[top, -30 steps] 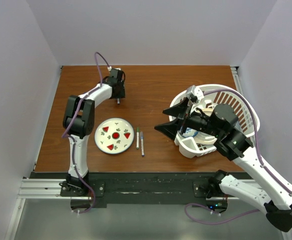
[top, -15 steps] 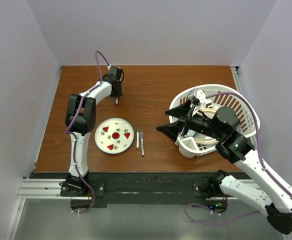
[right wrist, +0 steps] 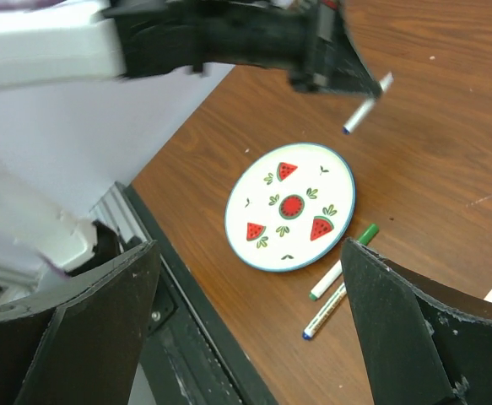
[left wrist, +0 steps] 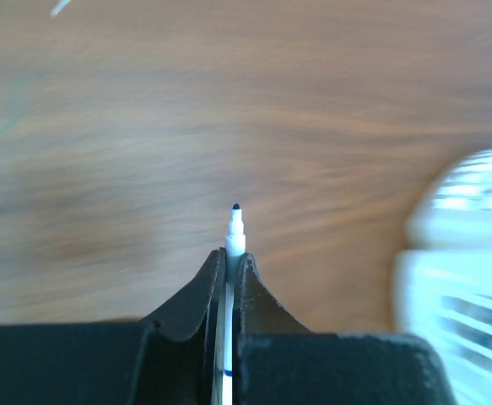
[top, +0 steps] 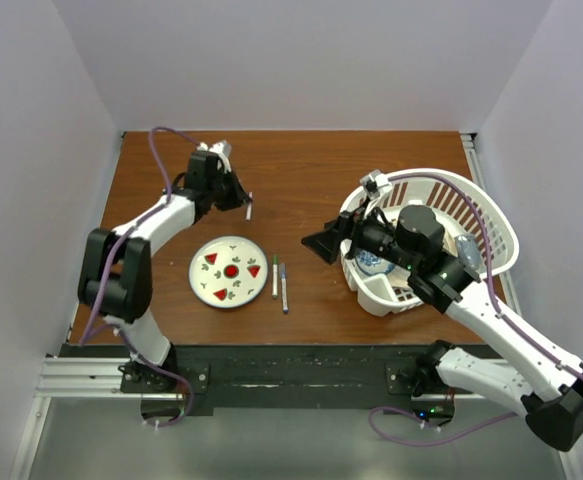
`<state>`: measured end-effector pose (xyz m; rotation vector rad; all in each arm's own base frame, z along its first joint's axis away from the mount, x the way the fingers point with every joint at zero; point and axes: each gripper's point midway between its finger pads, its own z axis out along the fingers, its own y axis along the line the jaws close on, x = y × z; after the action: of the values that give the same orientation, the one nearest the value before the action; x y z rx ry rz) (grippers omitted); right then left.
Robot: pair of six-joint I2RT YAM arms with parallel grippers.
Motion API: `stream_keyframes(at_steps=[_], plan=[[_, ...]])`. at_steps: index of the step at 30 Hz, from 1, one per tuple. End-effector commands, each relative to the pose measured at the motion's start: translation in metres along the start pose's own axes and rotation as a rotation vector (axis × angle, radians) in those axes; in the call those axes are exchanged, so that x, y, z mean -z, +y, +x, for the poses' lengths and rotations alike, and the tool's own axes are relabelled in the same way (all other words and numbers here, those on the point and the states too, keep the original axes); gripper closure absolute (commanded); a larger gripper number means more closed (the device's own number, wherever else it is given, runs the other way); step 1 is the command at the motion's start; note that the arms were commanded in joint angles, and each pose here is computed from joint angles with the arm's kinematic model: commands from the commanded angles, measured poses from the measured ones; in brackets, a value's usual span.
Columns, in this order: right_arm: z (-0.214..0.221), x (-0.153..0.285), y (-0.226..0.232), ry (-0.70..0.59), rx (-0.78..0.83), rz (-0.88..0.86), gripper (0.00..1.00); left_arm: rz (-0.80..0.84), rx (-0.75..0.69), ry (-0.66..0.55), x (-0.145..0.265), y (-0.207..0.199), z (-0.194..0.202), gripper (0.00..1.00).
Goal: Insert the pens into the pen caps
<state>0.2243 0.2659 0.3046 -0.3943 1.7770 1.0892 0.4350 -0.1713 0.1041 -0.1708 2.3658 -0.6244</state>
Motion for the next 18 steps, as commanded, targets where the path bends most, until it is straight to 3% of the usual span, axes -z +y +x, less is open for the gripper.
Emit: stream_keyframes(at_steps=[1,5,10,18], plan=[[-0.012,-0.016,-0.010,-0.073,-0.067,0.043,0.09,0.439,0.020,-0.249,0.079,-0.099,-0.044,1.00],[-0.011,-0.035,-0.012,-0.066,-0.085,0.018,0.11,0.635,0.006,-0.319,0.132,-0.140,-0.025,1.00],[-0.004,-0.057,-0.004,-0.051,-0.104,-0.076,0.14,0.816,0.005,-0.326,0.169,-0.179,0.008,1.00],[-0.003,-0.075,0.009,-0.073,-0.140,-0.211,0.26,0.949,0.019,-0.361,0.208,-0.204,0.020,1.00]])
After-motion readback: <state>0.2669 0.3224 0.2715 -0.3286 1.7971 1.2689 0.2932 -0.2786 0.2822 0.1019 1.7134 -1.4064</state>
